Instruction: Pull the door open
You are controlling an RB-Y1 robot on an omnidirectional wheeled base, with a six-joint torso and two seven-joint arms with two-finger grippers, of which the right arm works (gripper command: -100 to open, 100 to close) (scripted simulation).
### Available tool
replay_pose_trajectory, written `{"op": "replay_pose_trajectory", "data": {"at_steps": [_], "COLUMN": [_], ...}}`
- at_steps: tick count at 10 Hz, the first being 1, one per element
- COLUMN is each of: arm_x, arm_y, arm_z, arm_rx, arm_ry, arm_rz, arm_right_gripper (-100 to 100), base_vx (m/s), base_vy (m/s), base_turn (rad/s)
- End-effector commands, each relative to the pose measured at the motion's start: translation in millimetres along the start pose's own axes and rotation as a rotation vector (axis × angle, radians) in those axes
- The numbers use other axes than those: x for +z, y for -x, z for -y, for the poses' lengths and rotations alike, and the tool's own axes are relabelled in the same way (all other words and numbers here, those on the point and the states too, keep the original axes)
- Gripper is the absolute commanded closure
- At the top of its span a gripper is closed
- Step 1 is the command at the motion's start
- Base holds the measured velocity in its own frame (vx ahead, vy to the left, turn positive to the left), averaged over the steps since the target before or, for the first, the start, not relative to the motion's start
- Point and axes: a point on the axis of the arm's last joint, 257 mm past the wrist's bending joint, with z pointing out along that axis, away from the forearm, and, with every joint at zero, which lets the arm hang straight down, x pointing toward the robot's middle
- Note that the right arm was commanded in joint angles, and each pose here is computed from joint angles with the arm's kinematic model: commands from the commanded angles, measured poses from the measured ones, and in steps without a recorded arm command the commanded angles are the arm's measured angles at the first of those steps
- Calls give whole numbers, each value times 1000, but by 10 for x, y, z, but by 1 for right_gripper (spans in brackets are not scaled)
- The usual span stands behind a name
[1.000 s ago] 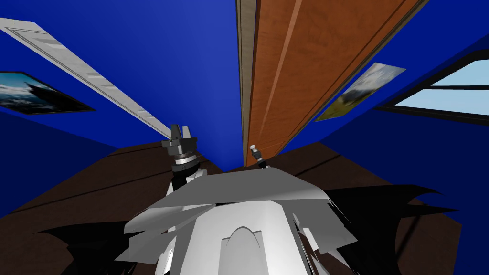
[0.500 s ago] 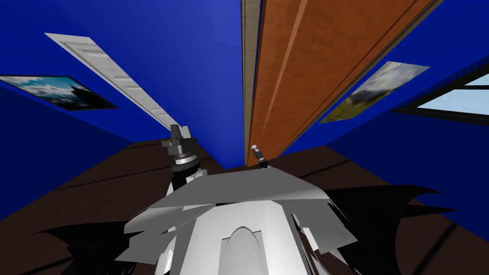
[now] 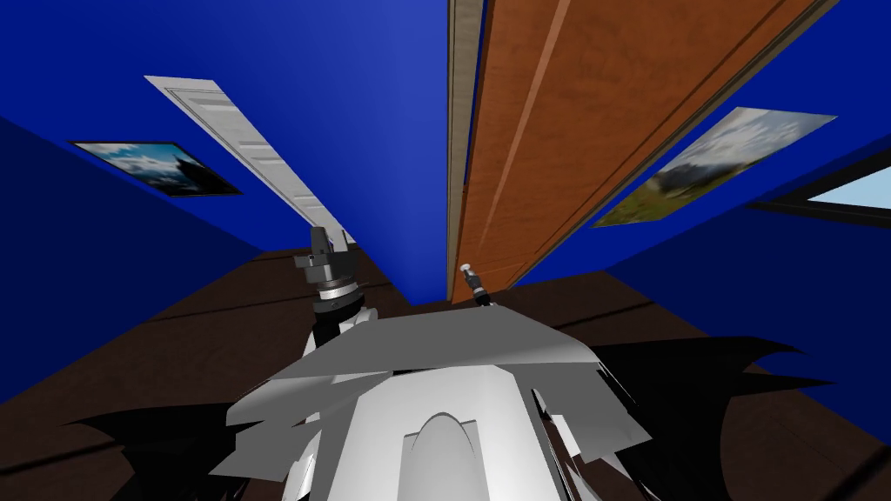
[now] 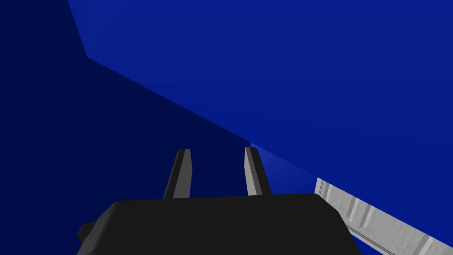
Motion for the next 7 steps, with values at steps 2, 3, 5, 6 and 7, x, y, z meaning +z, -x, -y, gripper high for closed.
{"op": "replay_pose_trajectory", "data": {"at_steps": [2,3,5,6,7], "arm_x": [-40,-40,-61,-61,-73], "arm_y": [-78,-78,-16,-16,15], "arm_z": [25,25,122,122,173], "arm_rx": [112,127,211,224,269], "arm_ry": [-19,-19,-38,-38,-48], "arm_rz": [-5,-5,13,14,24], "arm_right_gripper": [100,100,100,100,100], "base_vx": [-52,-33,-43,-34,-33], "base_vy": [-8,-6,-6,-8,2], "base_turn": [152,61,128,52,122]}}
